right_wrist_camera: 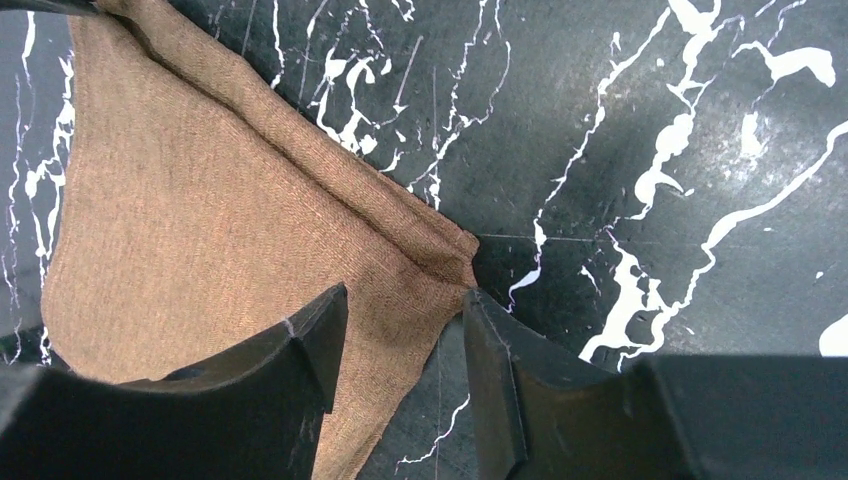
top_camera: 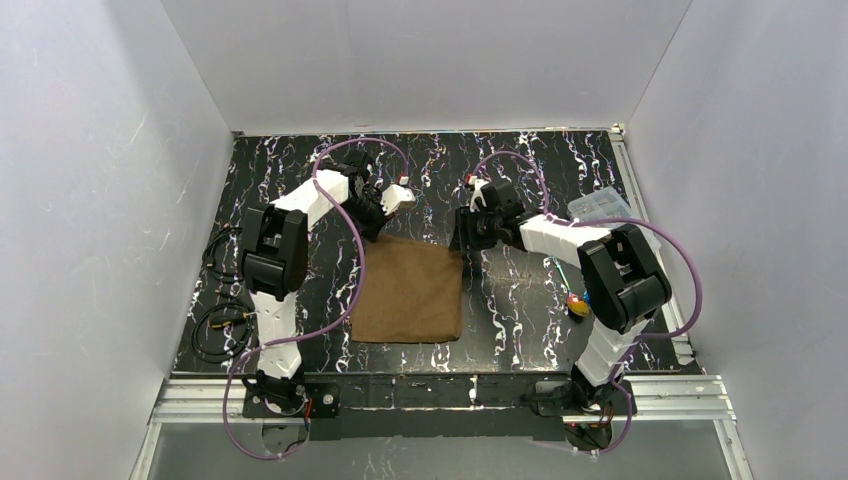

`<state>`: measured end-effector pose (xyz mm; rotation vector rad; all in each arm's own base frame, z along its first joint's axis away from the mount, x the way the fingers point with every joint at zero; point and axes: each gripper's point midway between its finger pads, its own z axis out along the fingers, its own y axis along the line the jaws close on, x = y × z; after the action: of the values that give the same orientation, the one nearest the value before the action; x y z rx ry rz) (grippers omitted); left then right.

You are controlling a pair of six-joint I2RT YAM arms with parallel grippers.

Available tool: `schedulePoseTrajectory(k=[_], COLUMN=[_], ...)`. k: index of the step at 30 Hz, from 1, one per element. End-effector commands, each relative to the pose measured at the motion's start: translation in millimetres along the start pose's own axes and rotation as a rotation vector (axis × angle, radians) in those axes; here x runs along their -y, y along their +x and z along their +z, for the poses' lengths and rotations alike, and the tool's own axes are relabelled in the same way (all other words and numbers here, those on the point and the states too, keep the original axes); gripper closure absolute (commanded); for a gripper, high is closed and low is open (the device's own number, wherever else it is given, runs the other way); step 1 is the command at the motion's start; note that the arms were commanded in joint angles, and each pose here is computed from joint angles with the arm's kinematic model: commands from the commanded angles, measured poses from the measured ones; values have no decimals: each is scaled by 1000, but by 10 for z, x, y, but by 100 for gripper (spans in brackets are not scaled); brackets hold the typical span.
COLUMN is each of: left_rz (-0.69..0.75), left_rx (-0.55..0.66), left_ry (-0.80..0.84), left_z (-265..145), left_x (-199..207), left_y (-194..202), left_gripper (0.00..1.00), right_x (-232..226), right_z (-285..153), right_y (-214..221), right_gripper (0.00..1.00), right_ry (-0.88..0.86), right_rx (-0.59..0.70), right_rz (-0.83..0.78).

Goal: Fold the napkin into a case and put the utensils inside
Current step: Turn over the upper triangle folded napkin at the center of the board.

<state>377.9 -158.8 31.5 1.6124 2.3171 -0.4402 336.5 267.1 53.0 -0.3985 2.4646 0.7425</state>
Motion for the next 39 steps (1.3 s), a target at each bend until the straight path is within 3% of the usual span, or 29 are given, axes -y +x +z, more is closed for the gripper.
schedulePoseTrajectory(k=[1,3,4,5,8,16,23,31,35,39], left_rz=[2,3,4,8,20,11,-18,-14,-30,-56], left_rx=[45,47,46,43,13,-28,-28,-60,-31,29], left_ry=[-12,-18,-18,-15,23,116,93,102,94,70], left_z=[-199,-239,-263,-282,-343,-300,-154,-49,-53,-172], left_x=[22,31,52,76,180,282,160,176,161,149], left_y=[-134,-135,-131,-118,-48,60,48,168,100,-62], left_gripper=[100,100,93,80,66,63,71,74,100,100], right_x=[-41,-53,-53,-50,-24,-10,-24,-31,-60,-93], right_z=[-47,-24,-14,-5,6,-1,-22,-25,-13,-13], right_y=[-23,15,31,45,104,42,21,63,31,-36], right_gripper=[45,46,47,49,55,60,63,61,69,83], right_ry=[-5,-7,-9,-9,-2,12,8,-1,-15,-26], right_rx=[32,23,21,20,8,35,41,30,42,54], right_rz=[2,4,3,5,15,0,-1,7,11,7])
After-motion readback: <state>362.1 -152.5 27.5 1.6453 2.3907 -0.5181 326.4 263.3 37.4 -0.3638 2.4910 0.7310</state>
